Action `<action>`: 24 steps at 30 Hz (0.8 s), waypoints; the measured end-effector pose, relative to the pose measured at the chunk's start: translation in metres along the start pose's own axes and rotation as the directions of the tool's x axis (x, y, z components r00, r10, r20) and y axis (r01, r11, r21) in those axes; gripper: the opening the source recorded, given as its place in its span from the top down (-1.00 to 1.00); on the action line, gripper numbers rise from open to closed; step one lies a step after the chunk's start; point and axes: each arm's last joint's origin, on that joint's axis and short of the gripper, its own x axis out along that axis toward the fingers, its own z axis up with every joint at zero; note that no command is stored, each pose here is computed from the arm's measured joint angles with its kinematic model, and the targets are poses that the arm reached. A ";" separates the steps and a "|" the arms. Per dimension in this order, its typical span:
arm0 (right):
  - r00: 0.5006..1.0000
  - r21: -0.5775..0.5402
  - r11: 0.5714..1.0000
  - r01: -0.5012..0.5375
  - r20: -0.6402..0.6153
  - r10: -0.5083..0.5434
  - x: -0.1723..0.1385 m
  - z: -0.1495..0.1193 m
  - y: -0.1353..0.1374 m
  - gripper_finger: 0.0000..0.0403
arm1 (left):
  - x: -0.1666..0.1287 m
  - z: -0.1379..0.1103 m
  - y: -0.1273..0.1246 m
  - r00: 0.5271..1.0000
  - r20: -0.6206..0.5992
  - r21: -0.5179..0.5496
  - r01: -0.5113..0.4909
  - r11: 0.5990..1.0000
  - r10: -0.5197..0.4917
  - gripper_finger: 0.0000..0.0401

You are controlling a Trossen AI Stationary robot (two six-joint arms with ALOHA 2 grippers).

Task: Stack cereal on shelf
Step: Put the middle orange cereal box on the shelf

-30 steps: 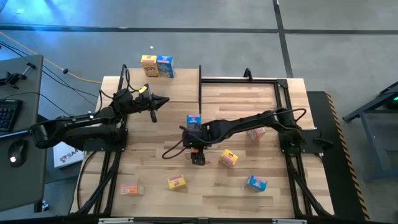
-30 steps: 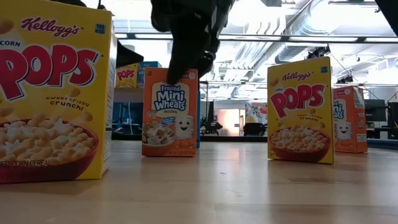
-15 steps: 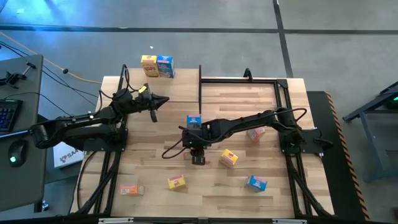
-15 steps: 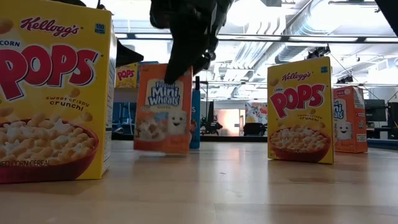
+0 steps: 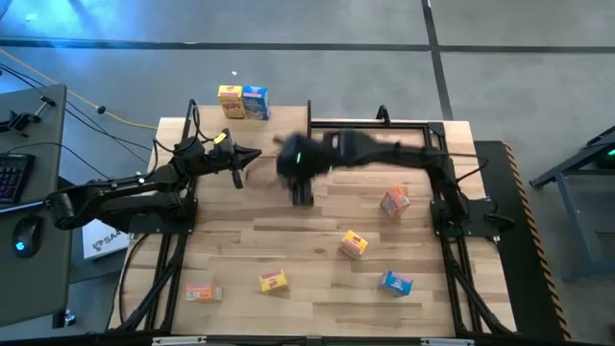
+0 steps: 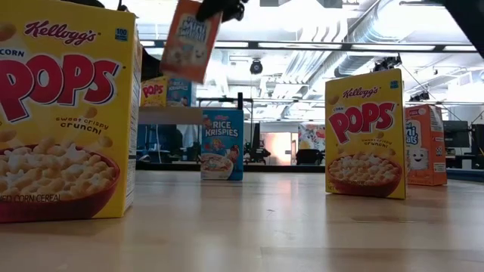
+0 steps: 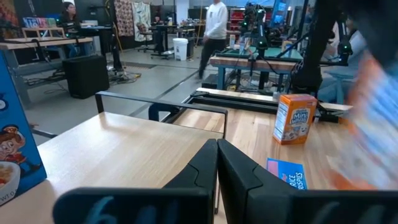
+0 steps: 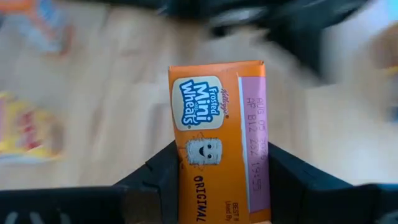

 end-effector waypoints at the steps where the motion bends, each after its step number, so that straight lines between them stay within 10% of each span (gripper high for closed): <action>1: 0.999 -0.008 1.000 0.025 0.020 -0.025 -0.007 0.002 -0.014 0.22 | 0.000 0.000 0.000 1.000 0.000 0.000 -0.001 1.000 0.001 0.99; 12: 0.977 0.067 0.977 0.203 0.046 -0.206 -0.024 -0.041 -0.161 0.22 | 0.000 -0.001 0.000 1.000 -0.010 -0.023 -0.001 1.000 0.001 0.99; 24: 0.989 0.084 0.986 0.144 0.026 -0.146 -0.001 -0.066 -0.199 0.22 | 0.000 -0.001 -0.001 1.000 -0.013 -0.041 0.001 0.999 -0.001 0.99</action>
